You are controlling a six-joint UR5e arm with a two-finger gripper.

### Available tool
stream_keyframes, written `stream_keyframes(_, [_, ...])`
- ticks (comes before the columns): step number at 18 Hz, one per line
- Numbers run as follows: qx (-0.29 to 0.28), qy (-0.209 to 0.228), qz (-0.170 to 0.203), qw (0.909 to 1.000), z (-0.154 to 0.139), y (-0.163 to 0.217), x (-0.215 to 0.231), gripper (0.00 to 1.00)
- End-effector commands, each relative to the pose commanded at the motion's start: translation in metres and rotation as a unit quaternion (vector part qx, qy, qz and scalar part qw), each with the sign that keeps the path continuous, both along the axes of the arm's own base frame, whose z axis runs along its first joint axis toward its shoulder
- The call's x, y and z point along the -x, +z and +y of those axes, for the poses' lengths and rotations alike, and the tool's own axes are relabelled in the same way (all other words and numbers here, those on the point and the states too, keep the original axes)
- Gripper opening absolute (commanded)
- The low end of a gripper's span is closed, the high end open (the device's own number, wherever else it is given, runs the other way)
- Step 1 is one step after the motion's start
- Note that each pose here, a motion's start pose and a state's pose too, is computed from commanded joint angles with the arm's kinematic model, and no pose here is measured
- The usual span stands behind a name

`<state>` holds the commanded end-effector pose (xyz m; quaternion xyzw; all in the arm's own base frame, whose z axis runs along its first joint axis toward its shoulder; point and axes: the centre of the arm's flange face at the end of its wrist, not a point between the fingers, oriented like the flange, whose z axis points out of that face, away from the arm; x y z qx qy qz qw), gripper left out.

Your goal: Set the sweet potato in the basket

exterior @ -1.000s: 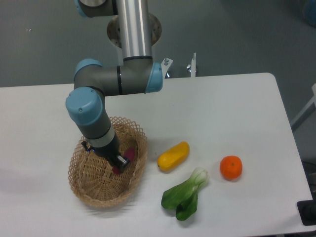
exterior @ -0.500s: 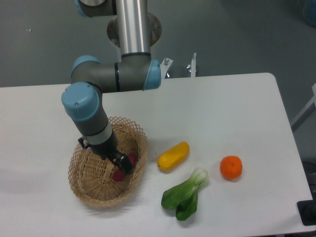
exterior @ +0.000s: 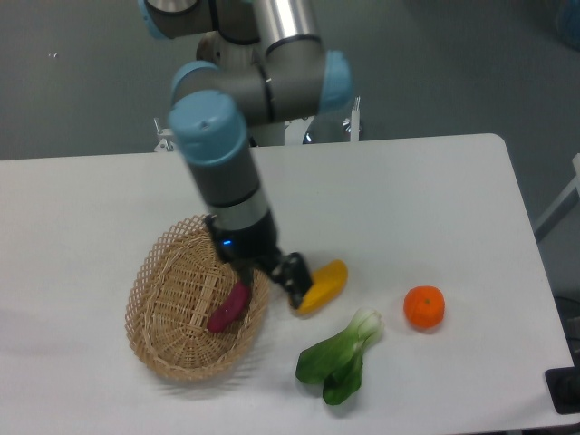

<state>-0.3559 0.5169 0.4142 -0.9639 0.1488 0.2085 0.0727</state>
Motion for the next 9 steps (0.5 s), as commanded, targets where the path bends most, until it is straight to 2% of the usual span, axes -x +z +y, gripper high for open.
stream_keyframes(2, [-0.013, 0.014, -0.006, 0.9998, -0.031, 0.011, 0.035, 1.00])
stream_keyframes(4, [-0.002, 0.017, -0.010, 0.9998, -0.062, 0.019, 0.063, 1.00])
stream_keyframes(9, [0.045, -0.043, -0.012, 0.9980, -0.119, 0.023, 0.106, 1.00])
